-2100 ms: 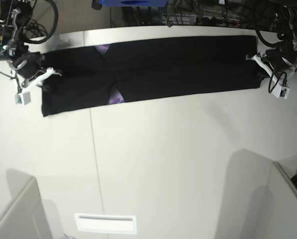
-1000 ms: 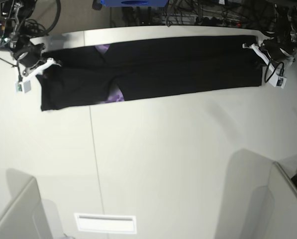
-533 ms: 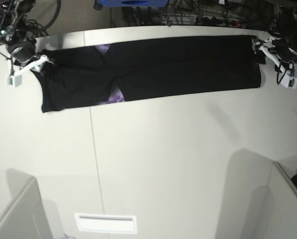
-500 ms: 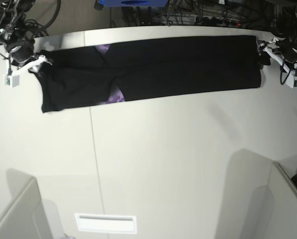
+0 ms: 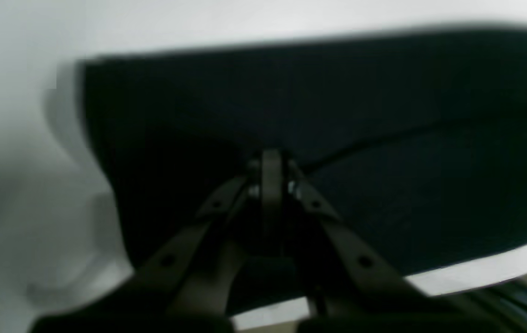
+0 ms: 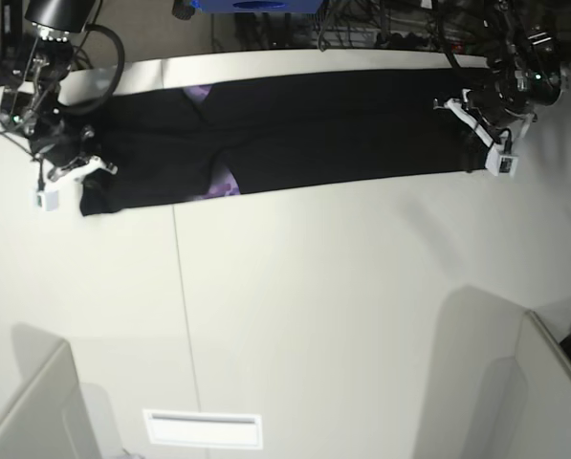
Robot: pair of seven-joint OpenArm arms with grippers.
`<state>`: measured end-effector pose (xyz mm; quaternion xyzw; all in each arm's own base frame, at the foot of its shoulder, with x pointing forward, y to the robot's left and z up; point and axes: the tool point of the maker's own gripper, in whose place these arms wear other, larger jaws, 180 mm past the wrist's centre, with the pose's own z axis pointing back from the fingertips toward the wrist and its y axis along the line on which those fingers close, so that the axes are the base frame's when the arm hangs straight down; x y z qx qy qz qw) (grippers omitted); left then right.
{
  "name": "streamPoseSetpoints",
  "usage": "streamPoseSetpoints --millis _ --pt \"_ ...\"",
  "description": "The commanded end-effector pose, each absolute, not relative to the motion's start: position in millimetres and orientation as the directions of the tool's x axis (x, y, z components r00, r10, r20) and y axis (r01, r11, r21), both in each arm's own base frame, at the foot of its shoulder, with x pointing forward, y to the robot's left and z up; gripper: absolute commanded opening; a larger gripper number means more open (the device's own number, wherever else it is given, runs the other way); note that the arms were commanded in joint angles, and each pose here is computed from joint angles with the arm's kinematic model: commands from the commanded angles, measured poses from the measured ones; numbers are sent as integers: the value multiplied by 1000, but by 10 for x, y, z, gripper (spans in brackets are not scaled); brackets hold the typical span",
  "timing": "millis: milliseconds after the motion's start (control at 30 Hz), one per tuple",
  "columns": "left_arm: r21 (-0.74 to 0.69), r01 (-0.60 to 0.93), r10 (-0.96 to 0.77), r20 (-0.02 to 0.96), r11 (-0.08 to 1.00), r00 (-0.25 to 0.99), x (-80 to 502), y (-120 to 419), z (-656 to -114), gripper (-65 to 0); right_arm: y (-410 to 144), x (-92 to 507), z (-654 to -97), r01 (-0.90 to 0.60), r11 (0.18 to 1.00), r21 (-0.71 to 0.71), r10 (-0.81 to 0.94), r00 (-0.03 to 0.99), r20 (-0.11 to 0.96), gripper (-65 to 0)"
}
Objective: Fold the T-shirt properly
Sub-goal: 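Lower the folded edge, release, and move both grippers along the strip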
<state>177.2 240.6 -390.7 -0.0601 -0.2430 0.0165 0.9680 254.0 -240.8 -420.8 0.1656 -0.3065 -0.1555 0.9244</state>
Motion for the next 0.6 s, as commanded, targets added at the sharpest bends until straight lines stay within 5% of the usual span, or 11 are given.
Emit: streamPoseSetpoints --millis 0,300,567 --pt "-80 14 27 492 997 870 1833 2451 -3850 -650 -2460 2628 -4142 176 897 406 -391 744 542 -650" --pt "-75 42 -9 394 996 919 2042 2375 -4283 -650 -2732 2599 -4471 282 866 414 -479 706 521 -650" --pt "-102 123 -65 443 987 894 2485 2097 -4208 -650 -2760 2628 -4348 273 873 404 -471 684 557 -650"
